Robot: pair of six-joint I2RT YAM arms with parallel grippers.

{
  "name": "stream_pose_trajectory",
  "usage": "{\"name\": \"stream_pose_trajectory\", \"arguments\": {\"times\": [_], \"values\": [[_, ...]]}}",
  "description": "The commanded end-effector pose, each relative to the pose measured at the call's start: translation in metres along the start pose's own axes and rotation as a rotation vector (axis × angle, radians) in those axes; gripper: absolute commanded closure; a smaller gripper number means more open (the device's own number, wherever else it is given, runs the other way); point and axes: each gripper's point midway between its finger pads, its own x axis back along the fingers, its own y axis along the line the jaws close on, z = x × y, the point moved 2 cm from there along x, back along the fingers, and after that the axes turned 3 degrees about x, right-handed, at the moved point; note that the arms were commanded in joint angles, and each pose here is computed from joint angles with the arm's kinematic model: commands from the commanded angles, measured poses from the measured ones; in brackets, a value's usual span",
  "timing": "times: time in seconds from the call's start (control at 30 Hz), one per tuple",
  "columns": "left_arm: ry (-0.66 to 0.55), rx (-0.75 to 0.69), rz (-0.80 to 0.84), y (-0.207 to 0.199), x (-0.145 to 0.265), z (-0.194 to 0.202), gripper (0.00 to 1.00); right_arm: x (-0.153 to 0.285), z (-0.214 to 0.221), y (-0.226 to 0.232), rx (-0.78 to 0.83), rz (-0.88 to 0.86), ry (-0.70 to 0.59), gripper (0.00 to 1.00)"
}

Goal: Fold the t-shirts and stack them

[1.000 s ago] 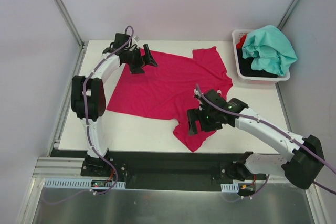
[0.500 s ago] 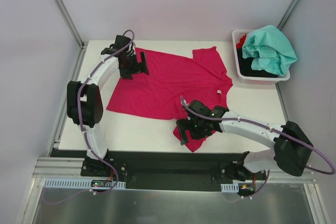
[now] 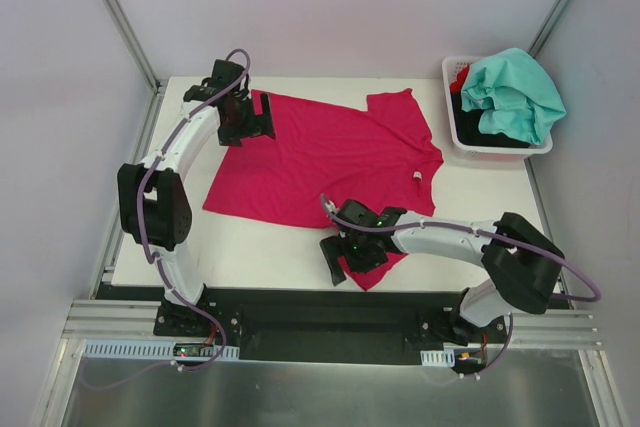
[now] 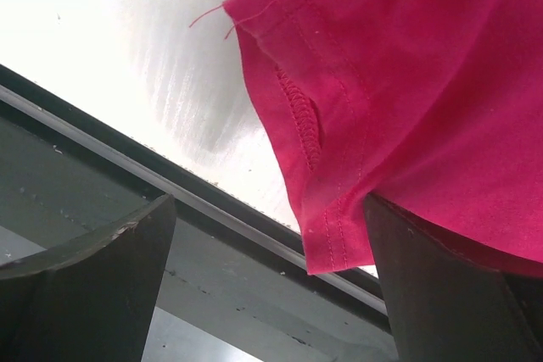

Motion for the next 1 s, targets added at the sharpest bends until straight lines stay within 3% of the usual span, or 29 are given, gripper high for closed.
{"name": "stream_pose_trajectory", "arguments": {"times": [0.0, 0.53, 0.73, 0.97], "values": [[-0.063, -0.056, -0.001, -0.009, 0.034, -0.011, 0.01, -0.005, 0.011, 0.012, 0.017, -0.011, 0.043, 0.04], [-0.084, -0.080, 0.006, -0.012, 0.051, -0.013, 0.01, -0.006, 0.066, 0.000, 0.083, 0.103, 0.177, 0.04], [-0.072, -0.086, 0.015, -0.012, 0.052, -0.009, 0.01, 0.015, 0.057, 0.007, 0.114, 0.136, 0.143, 0.04], [-0.059, -0.097, 0.025, -0.013, 0.053, -0.002, 0.01, 0.058, 0.025, 0.028, 0.146, 0.149, 0.009, 0.04]]}}
